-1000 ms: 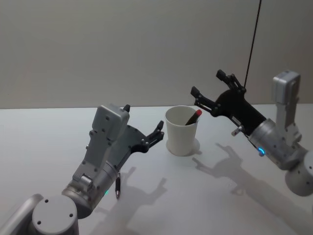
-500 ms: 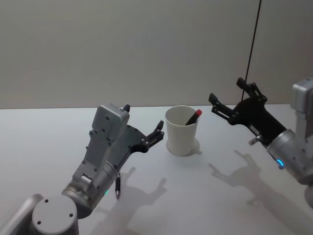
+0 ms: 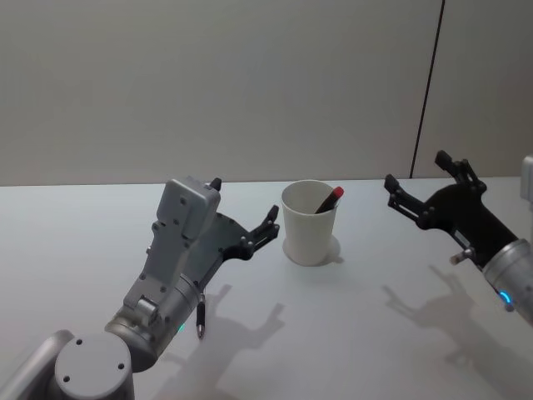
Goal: Place the pen into the pen holder.
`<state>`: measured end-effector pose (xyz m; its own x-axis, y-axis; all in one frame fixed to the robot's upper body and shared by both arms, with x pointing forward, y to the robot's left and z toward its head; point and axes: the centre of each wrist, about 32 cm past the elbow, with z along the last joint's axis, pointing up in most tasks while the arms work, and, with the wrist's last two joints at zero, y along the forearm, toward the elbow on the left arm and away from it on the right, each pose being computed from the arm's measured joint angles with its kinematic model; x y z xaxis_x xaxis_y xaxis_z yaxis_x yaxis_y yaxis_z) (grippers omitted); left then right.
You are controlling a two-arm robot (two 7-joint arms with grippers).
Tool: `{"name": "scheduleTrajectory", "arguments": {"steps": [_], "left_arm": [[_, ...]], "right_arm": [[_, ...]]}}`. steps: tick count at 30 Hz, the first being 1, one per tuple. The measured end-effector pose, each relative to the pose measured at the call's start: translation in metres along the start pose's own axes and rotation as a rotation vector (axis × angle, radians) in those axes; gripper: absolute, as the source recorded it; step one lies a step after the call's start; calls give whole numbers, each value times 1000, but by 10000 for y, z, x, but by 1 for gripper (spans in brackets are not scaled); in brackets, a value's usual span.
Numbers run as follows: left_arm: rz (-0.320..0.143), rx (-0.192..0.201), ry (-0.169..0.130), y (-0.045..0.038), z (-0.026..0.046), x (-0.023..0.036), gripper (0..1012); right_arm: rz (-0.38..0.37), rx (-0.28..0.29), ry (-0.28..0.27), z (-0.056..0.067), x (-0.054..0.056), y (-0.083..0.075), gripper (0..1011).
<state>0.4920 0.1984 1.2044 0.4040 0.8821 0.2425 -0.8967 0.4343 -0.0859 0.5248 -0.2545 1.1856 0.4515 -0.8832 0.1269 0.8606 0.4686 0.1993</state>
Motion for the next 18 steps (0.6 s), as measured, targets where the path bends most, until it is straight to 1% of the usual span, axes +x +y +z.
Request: {"name": "scheduleTrajectory", "arguments": {"steps": [7,15,16,18], "left_arm": [[0,0,0,0,0,0,1001],[0,0,0,0,0,0,1001],[0,0,0,0,0,0,1001],[0,0,0,0,0,0,1001]], "right_arm": [[-45,-47,-5,41,10,-105,1002],[-90,-91,-5,68,23,-167,1002],[-104,-106,-4,76,28,-183,1002],[-113,-117,-3,80,32,-193,1002]]}}
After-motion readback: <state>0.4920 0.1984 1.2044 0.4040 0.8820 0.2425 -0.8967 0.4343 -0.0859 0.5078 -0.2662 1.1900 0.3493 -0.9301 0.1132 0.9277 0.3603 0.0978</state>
